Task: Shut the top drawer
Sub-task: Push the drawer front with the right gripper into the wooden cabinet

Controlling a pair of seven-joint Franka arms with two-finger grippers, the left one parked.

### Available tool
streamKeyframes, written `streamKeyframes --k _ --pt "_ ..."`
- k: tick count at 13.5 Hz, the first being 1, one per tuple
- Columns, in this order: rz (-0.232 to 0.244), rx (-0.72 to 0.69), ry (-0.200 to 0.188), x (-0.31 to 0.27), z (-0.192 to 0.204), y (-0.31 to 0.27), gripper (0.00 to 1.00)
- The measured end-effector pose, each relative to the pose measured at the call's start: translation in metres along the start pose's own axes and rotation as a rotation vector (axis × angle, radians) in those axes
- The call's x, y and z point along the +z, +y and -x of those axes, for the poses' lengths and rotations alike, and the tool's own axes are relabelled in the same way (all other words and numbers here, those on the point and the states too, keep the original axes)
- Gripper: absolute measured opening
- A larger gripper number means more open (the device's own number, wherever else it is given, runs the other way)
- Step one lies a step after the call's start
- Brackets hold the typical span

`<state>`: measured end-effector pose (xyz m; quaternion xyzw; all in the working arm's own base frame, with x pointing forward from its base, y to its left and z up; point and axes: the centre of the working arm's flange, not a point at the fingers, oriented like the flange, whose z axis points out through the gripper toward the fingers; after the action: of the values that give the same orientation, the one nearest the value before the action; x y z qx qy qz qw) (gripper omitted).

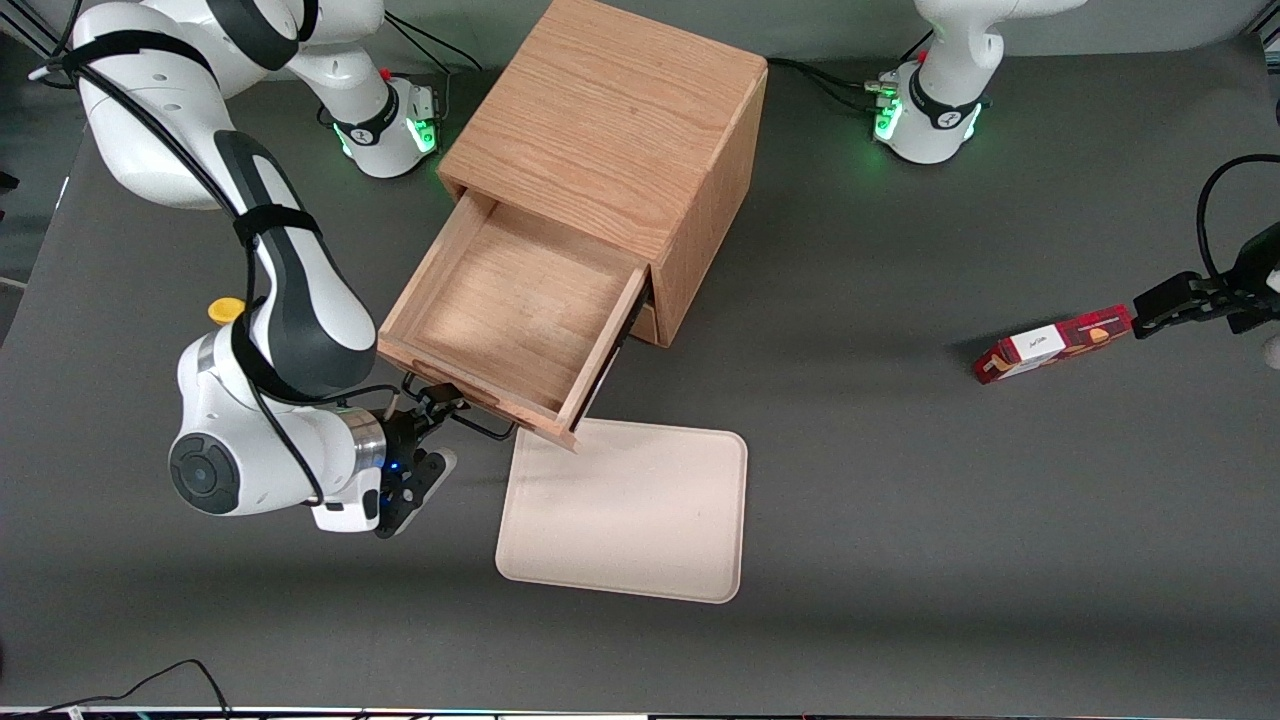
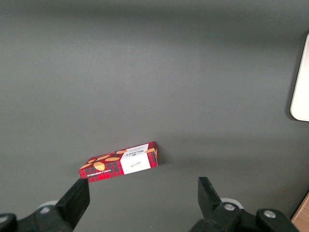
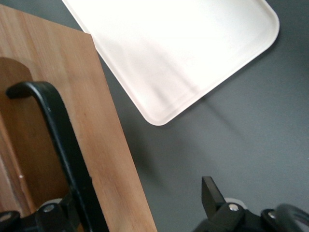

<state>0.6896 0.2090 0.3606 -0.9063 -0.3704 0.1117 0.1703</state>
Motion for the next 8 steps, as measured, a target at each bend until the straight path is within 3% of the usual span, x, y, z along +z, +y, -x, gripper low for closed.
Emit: streamKeyframes --k 8 --pt "-0.012 -0.010 -0.042 0.014 0.004 -0.015 1.00"
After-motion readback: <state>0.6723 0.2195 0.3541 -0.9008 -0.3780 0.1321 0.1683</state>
